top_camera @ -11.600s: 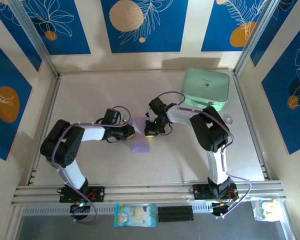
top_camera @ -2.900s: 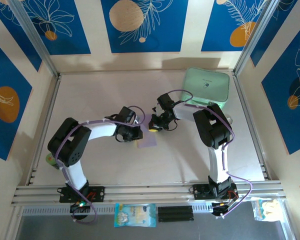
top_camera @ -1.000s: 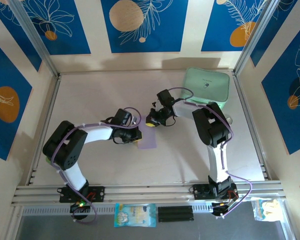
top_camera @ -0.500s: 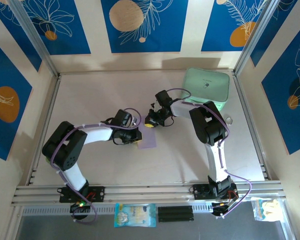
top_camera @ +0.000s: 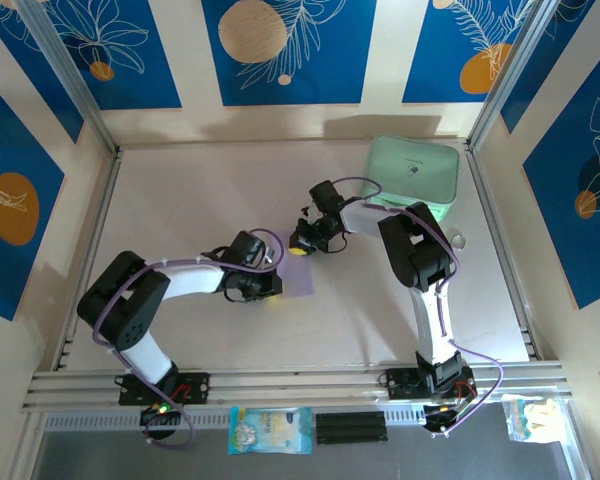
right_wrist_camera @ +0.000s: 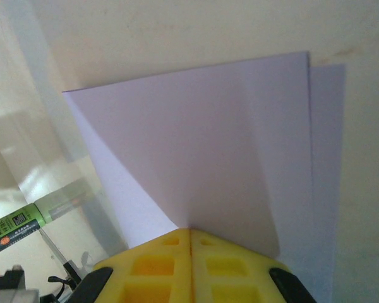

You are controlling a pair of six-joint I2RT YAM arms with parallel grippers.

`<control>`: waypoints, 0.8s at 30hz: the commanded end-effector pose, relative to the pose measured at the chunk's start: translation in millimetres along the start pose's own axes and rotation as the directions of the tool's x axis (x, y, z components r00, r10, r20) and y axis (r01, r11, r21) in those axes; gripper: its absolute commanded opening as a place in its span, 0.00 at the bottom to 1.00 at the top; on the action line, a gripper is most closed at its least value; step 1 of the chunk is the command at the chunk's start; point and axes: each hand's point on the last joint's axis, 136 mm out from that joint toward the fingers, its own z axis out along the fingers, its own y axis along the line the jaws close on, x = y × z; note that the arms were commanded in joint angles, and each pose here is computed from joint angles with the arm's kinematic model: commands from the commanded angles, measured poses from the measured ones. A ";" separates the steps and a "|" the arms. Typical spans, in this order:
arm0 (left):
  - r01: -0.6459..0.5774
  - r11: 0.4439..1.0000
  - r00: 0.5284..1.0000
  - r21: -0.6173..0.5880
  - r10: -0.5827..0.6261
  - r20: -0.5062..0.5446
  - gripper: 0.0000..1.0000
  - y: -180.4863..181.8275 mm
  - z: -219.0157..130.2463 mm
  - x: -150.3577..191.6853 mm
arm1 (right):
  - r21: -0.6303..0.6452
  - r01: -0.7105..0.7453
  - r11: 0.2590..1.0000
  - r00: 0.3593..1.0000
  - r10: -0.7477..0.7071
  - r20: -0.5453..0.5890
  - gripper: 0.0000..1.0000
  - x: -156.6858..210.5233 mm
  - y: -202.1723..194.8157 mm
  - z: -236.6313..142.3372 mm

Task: Fold a paper plane with a square sheet of paper (pick it up from the middle)
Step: First fold the square sheet of paper in half at the center of the table.

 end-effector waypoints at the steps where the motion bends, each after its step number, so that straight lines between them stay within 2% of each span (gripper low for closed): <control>1: 0.002 0.991 0.990 -0.130 -0.021 -0.141 0.10 31.4 -1.1 50.0 | 0.125 -0.079 0.989 0.997 0.080 -0.002 0.07 3.7 -37.9 11.4; 6: -0.028 0.991 0.994 -0.128 0.014 -0.110 0.10 21.1 -14.3 42.7 | 0.119 -0.070 0.990 0.997 0.071 -0.003 0.07 3.7 -35.1 9.4; 11: -0.098 0.994 0.994 -0.054 0.100 0.037 0.14 -25.9 -40.6 -4.2 | 0.049 -0.001 0.999 1.000 0.000 0.028 0.09 -0.4 -1.7 -13.6; 16: -0.077 0.994 0.985 -0.073 0.087 0.148 0.16 -31.2 -53.8 -48.2 | -0.004 0.045 0.999 0.994 -0.044 0.096 0.19 0.7 25.1 -45.2; 24: -0.014 0.999 0.981 -0.047 0.023 0.194 0.17 -28.1 -38.3 -91.9 | 0.000 -0.063 0.998 0.986 0.063 0.154 0.34 16.7 -5.0 -72.3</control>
